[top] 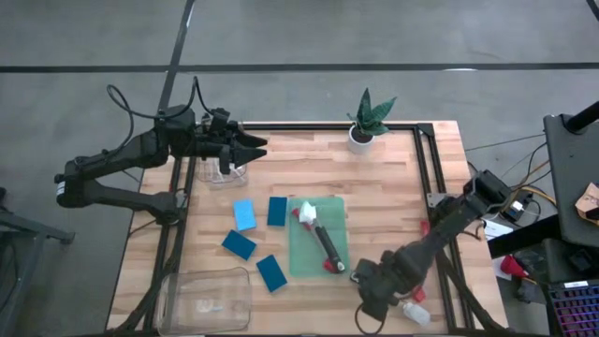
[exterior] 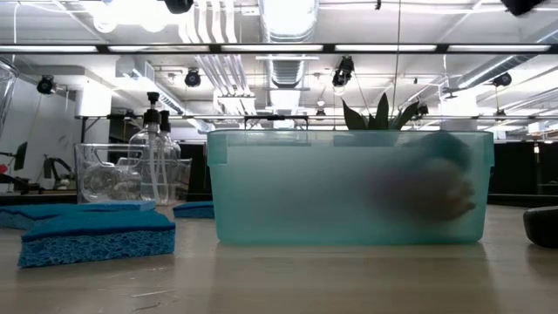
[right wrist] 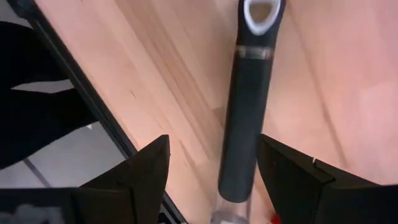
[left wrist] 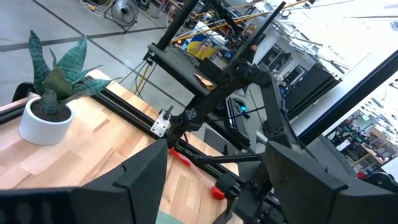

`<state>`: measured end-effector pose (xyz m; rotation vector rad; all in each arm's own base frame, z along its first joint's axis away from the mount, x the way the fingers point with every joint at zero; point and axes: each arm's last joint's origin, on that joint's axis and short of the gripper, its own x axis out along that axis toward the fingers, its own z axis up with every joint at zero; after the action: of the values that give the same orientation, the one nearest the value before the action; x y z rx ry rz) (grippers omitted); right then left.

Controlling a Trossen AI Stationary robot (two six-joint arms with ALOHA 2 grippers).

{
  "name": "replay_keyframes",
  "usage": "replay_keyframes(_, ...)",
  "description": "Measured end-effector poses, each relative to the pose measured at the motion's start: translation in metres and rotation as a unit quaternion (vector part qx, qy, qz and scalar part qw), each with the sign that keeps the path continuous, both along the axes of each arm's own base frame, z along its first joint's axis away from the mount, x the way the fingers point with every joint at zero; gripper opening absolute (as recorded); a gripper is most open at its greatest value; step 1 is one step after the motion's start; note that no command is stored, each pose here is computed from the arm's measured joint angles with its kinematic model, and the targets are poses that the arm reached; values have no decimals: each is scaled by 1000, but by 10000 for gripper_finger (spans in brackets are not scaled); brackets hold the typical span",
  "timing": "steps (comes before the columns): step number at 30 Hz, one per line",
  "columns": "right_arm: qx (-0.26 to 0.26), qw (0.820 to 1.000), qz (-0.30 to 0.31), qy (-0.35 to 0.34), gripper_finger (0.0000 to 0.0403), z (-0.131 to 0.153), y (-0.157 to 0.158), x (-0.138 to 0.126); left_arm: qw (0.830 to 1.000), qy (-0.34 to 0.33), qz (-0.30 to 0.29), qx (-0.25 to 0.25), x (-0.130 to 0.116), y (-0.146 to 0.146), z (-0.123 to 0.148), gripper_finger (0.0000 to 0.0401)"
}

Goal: Pick & Place Kitchen Sink Supplies
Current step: Put the black dish brush into the green bin

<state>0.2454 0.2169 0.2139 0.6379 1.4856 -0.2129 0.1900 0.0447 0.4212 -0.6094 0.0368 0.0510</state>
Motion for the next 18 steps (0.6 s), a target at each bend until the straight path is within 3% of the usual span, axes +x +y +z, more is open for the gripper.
replay_keyframes(6, -8, 998, -45, 39, 229, -28, 0, -17, 1000, 0, 0, -2, 0, 0, 0, 262)
replay_keyframes(13, 39, 997, -62, 20, 227, -53, -1, -20, 1000, -1, 0, -5, 0, 0, 0, 262)
replay_keyframes(18, 25, 994, -94, 46, 226, -68, -9, -28, 1000, -1, 1, -11, 0, 0, 0, 262)
